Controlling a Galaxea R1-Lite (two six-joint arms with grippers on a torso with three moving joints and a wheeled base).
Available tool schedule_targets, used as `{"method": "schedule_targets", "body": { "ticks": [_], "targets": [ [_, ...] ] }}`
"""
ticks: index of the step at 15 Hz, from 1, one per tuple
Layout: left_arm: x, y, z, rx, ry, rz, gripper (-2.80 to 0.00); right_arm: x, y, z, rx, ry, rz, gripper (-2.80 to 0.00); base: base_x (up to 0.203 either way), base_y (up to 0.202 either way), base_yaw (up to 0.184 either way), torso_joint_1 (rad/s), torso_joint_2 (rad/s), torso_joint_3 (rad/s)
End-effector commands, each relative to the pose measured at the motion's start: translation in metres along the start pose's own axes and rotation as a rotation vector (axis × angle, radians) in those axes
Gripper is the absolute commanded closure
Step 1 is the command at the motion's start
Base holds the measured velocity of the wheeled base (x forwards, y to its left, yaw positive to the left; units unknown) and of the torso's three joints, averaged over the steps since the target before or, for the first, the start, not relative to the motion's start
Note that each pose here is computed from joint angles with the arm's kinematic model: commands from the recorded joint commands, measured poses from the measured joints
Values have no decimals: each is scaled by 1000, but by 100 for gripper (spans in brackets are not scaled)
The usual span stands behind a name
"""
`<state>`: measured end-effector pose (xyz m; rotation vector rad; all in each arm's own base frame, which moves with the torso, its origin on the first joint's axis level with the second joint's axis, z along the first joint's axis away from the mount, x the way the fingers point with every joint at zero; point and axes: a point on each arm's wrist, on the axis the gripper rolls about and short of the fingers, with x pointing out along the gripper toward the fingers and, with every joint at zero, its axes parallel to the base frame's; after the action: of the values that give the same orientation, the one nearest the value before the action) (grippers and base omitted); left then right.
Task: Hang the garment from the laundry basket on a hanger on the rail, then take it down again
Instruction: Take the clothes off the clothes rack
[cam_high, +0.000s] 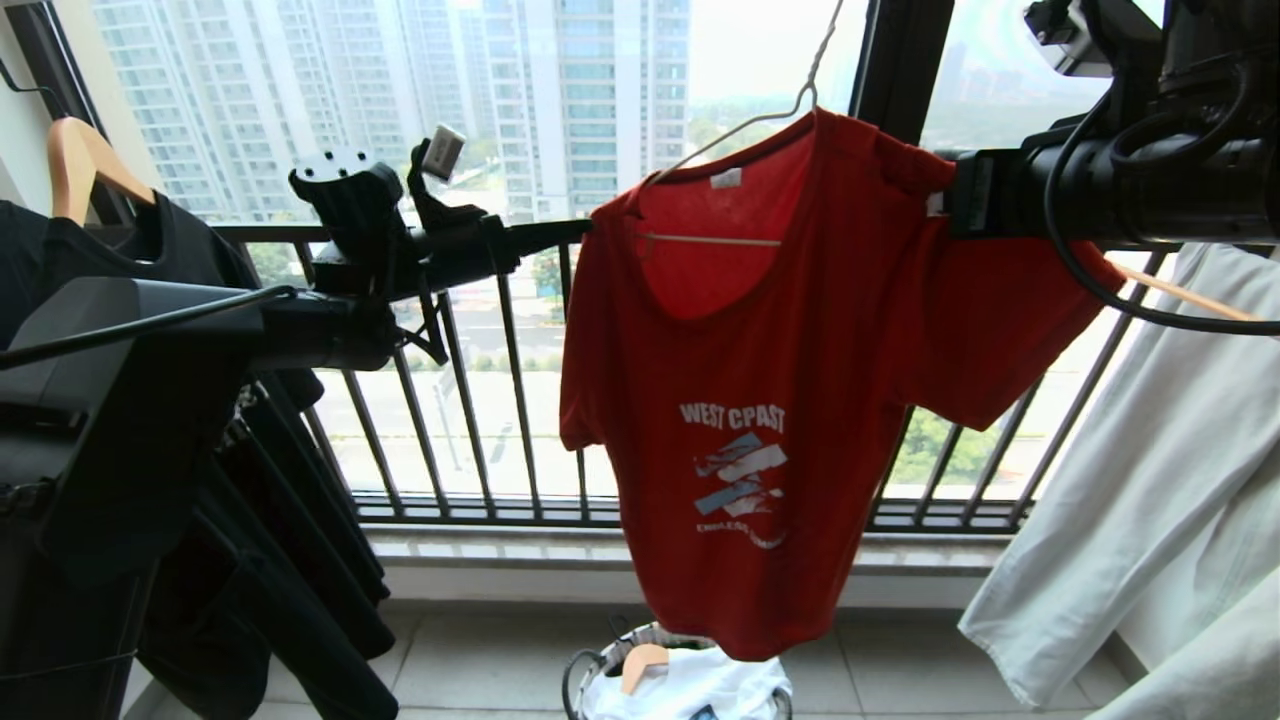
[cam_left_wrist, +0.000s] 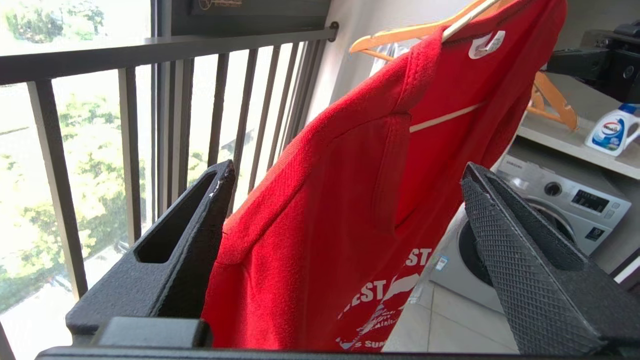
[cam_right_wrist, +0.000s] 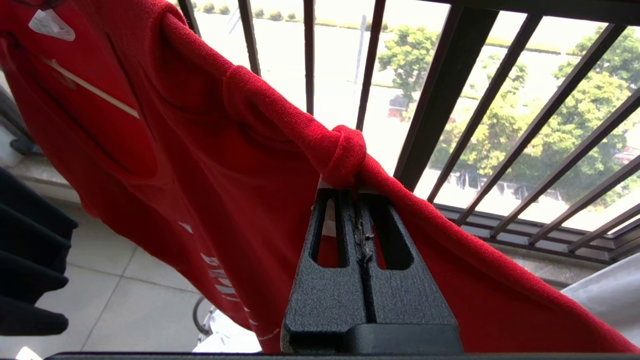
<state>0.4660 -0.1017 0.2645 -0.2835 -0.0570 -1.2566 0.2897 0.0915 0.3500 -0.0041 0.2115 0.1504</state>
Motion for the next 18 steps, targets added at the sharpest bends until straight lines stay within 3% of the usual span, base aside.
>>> {"method": "schedule_targets", "body": {
  "ticks": [1, 4, 7, 9, 13, 18],
  "targets": [
    [4, 1, -5, -8, 6, -13, -280, 0, 0, 0, -2, 2, 0, 0, 0, 0, 0, 0, 0, 0],
    [12, 1, -10, -9, 8, -27, -280, 1, 0, -1, -2, 4, 0, 0, 0, 0, 0, 0, 0, 0],
    [19, -1, -15, 38, -27, -67, -280, 1, 0, -1, -16, 4, -1, 0, 0, 0, 0, 0, 0, 0],
    [19, -4, -12, 14, -48, -83, -280, 1, 0, 0, -17, 2, 0, 0, 0, 0, 0, 0, 0, 0],
    [17, -11, -4, 31, -84, -131, -280, 5, 1, -1, -21, 6, 0, 0, 0, 0, 0, 0, 0, 0],
    [11, -23, -5, 11, -14, -280, -280, 5, 1, 1, -19, -5, -1, 0, 0, 0, 0, 0, 0, 0]
  ]
}}
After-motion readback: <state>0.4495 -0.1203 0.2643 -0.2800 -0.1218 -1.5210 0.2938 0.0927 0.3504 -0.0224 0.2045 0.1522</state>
